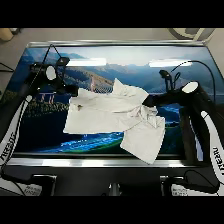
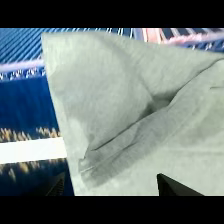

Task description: Fold the shirts.

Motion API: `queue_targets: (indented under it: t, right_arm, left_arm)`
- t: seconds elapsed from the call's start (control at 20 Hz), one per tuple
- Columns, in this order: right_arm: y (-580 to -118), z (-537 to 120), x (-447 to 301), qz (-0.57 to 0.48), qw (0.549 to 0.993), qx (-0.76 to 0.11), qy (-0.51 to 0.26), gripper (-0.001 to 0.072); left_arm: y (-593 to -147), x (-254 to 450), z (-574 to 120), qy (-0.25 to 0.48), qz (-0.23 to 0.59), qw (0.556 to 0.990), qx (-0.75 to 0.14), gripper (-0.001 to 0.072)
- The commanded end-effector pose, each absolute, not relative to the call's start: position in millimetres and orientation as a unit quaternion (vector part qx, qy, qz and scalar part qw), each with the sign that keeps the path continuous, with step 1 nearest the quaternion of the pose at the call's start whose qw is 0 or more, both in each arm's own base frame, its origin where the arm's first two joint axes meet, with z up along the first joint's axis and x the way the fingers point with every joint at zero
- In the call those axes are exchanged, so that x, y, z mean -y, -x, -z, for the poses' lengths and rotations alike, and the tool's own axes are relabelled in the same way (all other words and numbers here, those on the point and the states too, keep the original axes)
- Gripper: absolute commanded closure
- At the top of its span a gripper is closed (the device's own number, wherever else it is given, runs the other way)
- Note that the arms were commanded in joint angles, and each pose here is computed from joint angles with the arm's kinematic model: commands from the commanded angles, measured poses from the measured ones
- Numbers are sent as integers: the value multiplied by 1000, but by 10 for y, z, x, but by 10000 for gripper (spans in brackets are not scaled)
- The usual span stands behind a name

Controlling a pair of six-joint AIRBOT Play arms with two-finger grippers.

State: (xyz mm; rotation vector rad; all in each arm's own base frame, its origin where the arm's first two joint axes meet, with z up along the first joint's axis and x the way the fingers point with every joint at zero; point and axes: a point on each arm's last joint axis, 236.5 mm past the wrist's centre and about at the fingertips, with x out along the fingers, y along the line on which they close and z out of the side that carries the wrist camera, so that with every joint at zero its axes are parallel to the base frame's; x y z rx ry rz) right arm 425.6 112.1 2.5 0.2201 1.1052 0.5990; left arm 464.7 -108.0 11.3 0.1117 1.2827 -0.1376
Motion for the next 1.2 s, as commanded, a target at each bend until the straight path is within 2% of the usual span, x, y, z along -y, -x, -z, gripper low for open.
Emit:
queue_targets:
  t: [0.0, 0.05, 0.15, 0.2, 0.3, 0.35, 0.5, 0.75, 0.95, 1.0, 1.1, 1.15]
  right_arm:
    - [-4151, -280, -610, -277, 799, -532, -46, 253]
    - [-3951, -313, -330, -262, 784, -562, -29, 221]
    - [-3411, -208, 75, -223, 734, -641, -13, 221]
    - [-3196, -132, 196, -208, 716, -666, -1, 222]
    - [-2987, 50, 220, -188, 714, -675, -9, 223]
    - [-2892, 151, 162, -191, 709, -679, -17, 223]
    - [-2682, 332, 5, -218, 688, -691, -37, 223]
    - [-2704, 364, 15, -213, 693, -688, -36, 223]
    - [-2762, 376, 37, -207, 702, -681, -33, 221]
    - [-2784, 394, 48, -204, 706, -678, -31, 218]
    - [-2809, 491, 59, -194, 713, -673, -34, 186]
    - [-2827, 552, 53, -189, 719, -668, -38, 137]
  left_arm:
    - [-4192, 694, -46, -65, 71, 726, -681, 51]
    - [-4115, 557, -97, -34, 65, 720, -690, 66]
    - [-3895, 510, -108, 61, 92, 705, -701, 263]
    - [-3713, 511, -38, 102, 111, 688, -710, 261]
    - [-3307, 444, 234, 157, 112, 647, -738, 251]
    - [-3094, 420, 397, 176, 109, 628, -750, 201]
    - [-2734, 510, 741, 219, 119, 601, -760, 185]
    - [-2836, 711, 1016, 254, 109, 626, -730, 189]
    - [-2974, 760, 1084, 241, 105, 650, -713, 189]
    - [-3005, 767, 1094, 239, 103, 656, -709, 229]
    - [-3062, 764, 1105, 243, 94, 663, -702, 466]
    - [-3066, 767, 1103, 244, 94, 663, -701, 604]
